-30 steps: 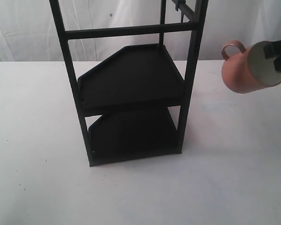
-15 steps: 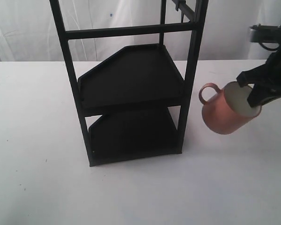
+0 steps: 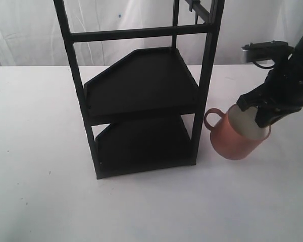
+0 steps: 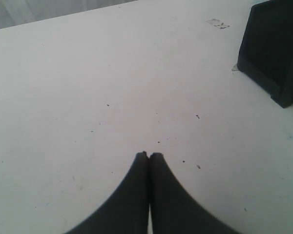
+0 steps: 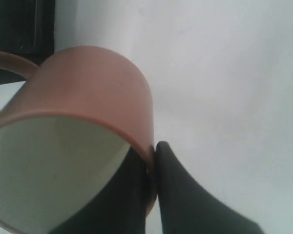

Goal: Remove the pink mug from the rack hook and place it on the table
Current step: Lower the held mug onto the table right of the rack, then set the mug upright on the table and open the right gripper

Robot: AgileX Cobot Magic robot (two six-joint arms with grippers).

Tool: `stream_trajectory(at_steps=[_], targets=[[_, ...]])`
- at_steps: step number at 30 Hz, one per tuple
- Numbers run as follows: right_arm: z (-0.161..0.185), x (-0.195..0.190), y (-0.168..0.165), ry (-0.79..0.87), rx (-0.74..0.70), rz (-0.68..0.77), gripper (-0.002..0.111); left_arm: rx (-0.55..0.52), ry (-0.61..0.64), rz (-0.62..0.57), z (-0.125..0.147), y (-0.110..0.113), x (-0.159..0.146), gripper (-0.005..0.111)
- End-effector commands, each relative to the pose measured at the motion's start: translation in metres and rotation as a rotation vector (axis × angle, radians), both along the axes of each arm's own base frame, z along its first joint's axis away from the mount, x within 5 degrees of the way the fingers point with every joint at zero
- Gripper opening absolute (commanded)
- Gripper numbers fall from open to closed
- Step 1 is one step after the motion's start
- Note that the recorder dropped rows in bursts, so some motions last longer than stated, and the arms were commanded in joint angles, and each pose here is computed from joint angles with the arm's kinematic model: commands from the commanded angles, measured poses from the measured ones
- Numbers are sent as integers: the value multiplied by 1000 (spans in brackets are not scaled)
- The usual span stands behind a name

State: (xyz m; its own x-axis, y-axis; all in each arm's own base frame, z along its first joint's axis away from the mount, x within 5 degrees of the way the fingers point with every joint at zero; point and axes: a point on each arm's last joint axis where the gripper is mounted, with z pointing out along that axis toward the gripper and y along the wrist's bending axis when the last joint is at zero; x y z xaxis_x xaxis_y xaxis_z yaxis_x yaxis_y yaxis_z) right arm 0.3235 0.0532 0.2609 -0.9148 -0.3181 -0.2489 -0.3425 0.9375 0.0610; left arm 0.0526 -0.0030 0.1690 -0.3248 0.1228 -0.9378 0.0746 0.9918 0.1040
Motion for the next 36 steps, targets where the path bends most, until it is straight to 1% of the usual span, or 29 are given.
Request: stream_trajectory(at_steps=[1, 6, 10, 14, 16, 21, 36], targets=[[-7, 1, 2, 21, 14, -11, 0, -6, 1, -5, -1, 0, 0, 0], [-25, 2, 11, 111, 1, 27, 0, -6, 1, -5, -1, 0, 0, 0], [-29, 2, 20, 114, -10, 59, 0, -6, 1, -5, -1, 0, 0, 0], [-31, 5, 19, 100, -26, 58, 0, -6, 1, -5, -1, 0, 0, 0], [-32, 5, 17, 99, -52, 51, 0, -6, 1, -5, -1, 0, 0, 0], [-32, 7, 7, 89, -139, -39, 0, -6, 1, -5, -1, 0, 0, 0], [-32, 12, 10, 28, -111, -49, 0, -6, 1, -5, -1, 0, 0, 0]])
